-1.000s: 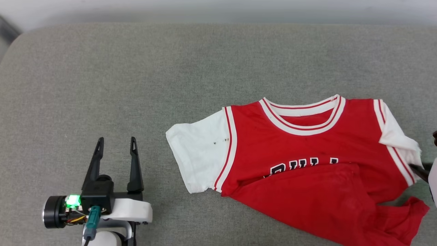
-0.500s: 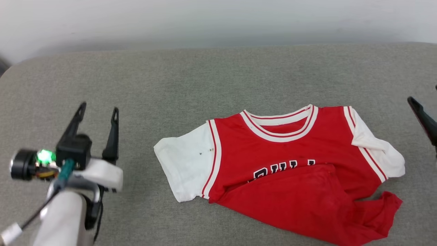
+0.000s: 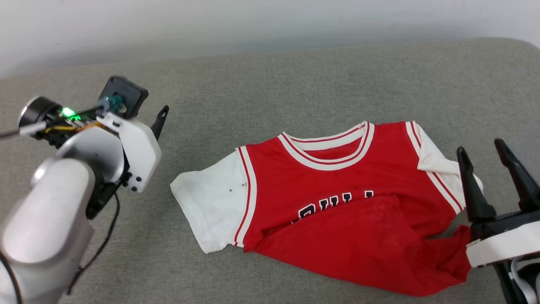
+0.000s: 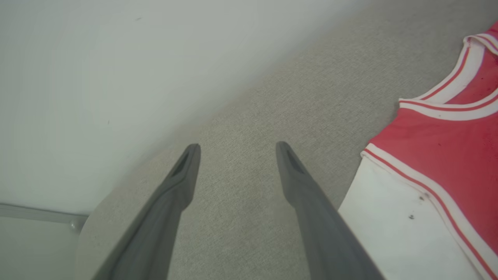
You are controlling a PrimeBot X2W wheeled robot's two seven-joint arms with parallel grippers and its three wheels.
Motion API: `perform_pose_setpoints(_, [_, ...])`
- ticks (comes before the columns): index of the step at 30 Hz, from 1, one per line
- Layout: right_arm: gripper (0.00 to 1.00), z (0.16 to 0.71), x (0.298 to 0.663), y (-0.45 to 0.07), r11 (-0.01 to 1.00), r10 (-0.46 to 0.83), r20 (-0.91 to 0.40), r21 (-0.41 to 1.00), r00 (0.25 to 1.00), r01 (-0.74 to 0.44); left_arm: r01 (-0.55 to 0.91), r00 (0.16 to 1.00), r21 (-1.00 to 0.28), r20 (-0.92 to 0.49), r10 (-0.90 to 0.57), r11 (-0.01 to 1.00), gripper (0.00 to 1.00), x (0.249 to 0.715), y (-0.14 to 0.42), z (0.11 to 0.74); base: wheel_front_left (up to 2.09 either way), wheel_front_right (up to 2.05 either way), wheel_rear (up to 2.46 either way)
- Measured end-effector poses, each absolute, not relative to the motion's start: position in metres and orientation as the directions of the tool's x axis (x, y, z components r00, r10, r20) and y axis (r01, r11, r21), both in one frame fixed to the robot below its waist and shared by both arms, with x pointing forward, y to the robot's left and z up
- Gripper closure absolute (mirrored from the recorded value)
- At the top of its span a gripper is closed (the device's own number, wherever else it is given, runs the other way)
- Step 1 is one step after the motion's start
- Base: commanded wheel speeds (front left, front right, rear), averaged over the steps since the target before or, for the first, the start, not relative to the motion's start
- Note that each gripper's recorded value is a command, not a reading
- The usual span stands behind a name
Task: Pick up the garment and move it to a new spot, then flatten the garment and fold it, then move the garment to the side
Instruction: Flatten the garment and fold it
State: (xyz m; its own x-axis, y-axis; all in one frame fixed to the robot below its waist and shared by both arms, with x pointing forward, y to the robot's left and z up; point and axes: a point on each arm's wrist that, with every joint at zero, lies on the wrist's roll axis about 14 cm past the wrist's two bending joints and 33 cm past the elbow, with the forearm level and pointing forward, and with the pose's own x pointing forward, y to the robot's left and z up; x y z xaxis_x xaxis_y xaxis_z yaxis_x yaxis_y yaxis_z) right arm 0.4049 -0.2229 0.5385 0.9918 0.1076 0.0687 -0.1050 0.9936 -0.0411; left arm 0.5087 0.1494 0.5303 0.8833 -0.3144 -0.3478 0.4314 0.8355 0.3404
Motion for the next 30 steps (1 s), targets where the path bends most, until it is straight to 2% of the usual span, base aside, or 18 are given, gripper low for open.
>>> perform_pose_setpoints(4, [0.00, 0.528, 0.399, -0.220, 0.996, 0.090, 0.037, -0.023, 0.995, -0.089, 0.536, 0.776, 0.298, -0.543, -0.322, 0.790, 0.00, 0.508, 0.143, 0.513, 0.00, 0.00, 0.00])
perform_pose_setpoints(8, [0.00, 0.521, 0.399, -0.220, 0.997, 0.078, 0.023, -0.015, 0.997, -0.078, 0.618, 0.659, 0.245, -0.680, -0.321, 0.747, 0.00, 0.506, 0.134, 0.504, 0.00, 0.00, 0.00])
perform_pose_setpoints(15, [0.00, 0.507, 0.407, -0.217, 0.997, 0.082, -0.006, -0.013, 0.997, -0.082, 0.737, 0.412, 0.173, -0.881, -0.231, 0.654, 0.00, 0.492, 0.127, 0.467, 0.00, 0.00, 0.00])
perform_pose_setpoints(25, [0.00, 0.489, 0.423, -0.218, 0.996, 0.082, -0.035, -0.030, 0.996, -0.083, 0.817, 0.167, 0.072, -0.979, -0.114, 0.572, 0.00, 0.472, 0.133, 0.403, 0.00, 0.00, 0.00])
perform_pose_setpoints(30, [0.00, 0.480, 0.428, -0.219, 0.996, 0.082, -0.050, -0.030, 0.995, -0.083, 0.824, 0.100, 0.025, -0.990, -0.103, 0.567, 0.00, 0.466, 0.136, 0.380, 0.00, 0.00, 0.00])
